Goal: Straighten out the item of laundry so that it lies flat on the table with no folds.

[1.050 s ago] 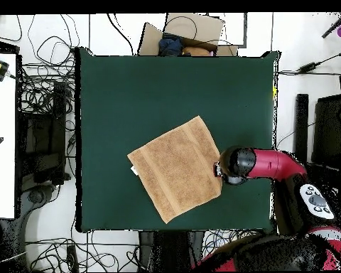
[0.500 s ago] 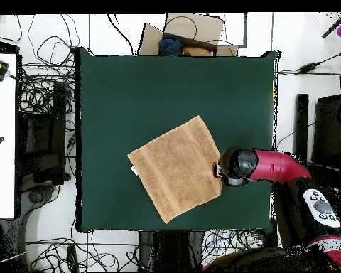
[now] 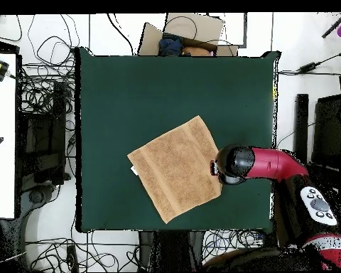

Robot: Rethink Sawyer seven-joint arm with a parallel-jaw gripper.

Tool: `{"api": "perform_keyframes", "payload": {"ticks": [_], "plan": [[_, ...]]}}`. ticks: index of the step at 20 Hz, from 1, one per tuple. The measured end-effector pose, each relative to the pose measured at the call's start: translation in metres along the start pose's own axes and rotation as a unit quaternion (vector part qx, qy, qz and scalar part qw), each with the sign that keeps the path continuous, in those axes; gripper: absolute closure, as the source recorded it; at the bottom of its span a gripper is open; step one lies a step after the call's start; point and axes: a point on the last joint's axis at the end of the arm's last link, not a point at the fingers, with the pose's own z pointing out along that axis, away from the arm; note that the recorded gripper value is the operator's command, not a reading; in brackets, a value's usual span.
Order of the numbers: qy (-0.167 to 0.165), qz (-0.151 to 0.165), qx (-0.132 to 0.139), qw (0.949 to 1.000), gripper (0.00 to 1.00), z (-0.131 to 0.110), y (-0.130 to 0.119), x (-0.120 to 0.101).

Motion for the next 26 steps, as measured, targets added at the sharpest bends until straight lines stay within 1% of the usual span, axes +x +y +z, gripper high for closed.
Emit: {"api": "perform_keyframes", "payload": {"ticks": [2,8,9,11,13,19,26], "plan": [[0.002,0.0,-0.002,1.0,0.0,0.004,0.001,0.001],[0.003,-0.006,-0.013,0.9999,0.0,0.027,0.012,0.006],[-0.002,-0.012,-0.014,0.9998,0.0,0.036,0.017,0.01],[-0.007,-0.016,-0.014,0.9997,0.0,0.042,0.02,0.013],[-0.02,-0.017,-0.01,0.9996,0.0,0.047,0.019,0.017],[-0.032,-0.017,-0.007,0.9993,0.0,0.048,0.02,0.02],[-0.031,-0.017,-0.007,0.9993,0.0,0.048,0.02,0.021]]}}
